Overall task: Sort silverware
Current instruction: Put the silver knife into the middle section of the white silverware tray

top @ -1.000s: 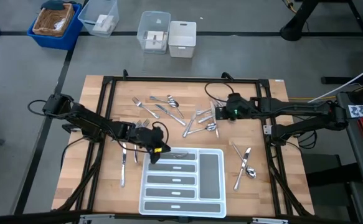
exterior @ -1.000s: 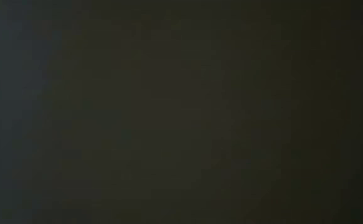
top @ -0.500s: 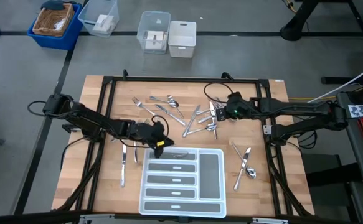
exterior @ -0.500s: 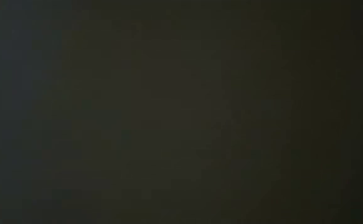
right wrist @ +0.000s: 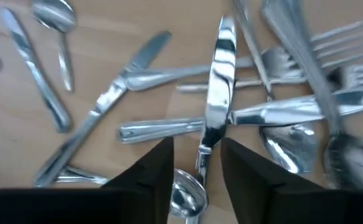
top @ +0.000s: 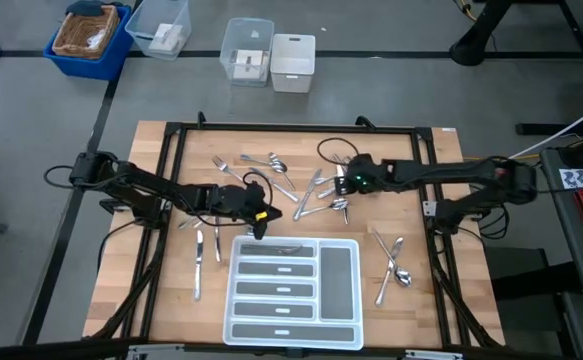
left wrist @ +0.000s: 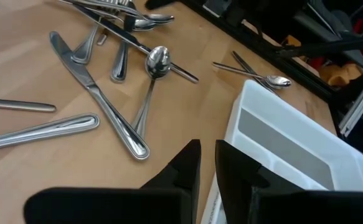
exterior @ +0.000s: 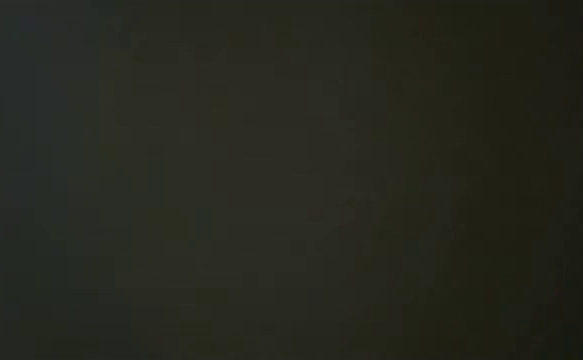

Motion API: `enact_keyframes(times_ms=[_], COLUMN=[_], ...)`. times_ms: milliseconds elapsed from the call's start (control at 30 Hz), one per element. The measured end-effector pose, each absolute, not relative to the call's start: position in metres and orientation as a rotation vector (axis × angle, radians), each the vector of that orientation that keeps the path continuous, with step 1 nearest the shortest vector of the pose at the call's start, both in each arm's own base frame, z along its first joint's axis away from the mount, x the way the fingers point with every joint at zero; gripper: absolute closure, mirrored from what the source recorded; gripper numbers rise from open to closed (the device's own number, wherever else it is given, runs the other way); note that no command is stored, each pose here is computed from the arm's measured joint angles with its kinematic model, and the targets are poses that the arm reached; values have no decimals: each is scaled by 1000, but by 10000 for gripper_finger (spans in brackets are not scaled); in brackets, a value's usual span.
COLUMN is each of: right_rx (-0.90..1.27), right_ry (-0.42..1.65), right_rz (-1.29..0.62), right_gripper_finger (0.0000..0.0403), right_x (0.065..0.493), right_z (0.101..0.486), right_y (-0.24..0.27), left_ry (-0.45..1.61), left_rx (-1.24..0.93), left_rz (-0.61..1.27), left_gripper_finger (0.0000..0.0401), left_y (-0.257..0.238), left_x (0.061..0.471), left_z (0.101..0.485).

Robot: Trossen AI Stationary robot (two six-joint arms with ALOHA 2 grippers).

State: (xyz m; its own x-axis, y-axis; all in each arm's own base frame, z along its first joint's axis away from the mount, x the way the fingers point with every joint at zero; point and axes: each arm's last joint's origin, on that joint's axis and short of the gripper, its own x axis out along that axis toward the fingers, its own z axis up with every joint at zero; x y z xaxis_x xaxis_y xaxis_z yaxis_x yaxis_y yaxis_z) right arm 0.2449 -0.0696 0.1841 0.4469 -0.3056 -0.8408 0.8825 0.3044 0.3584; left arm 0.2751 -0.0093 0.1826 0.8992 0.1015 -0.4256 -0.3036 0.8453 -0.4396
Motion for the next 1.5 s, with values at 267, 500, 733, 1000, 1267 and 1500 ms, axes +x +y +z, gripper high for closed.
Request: enact_keyframes(times_ms=[267, 500, 733, 1000, 1267, 1500], right_rx=[1036, 999, 945, 944, 951, 950], right_ry=[900, 911, 887, 935, 936, 975], right_rz=[-867, -923, -994, -1043, -1038, -1032], right_gripper_finger=[264, 264, 265, 295, 370, 354], right_x=[260, 263, 263, 264, 265, 275], right_z=[143, 132, 127, 114, 118, 131], right_y=[-72, -73, -76, -76, -77, -80], left_ry=[405, 412, 411, 410, 410, 410], left_rx=[-523, -518, -515, -515, -515, -515], left_rz=[219, 220, 219, 219, 219, 219], left_gripper_finger=[363, 363, 363, 363, 363, 363], left_y=[-9, -9, -9, -9, -9, -9], left_x=[275, 275, 275, 275, 275, 275], left_z=[182, 182, 182, 182, 182, 182])
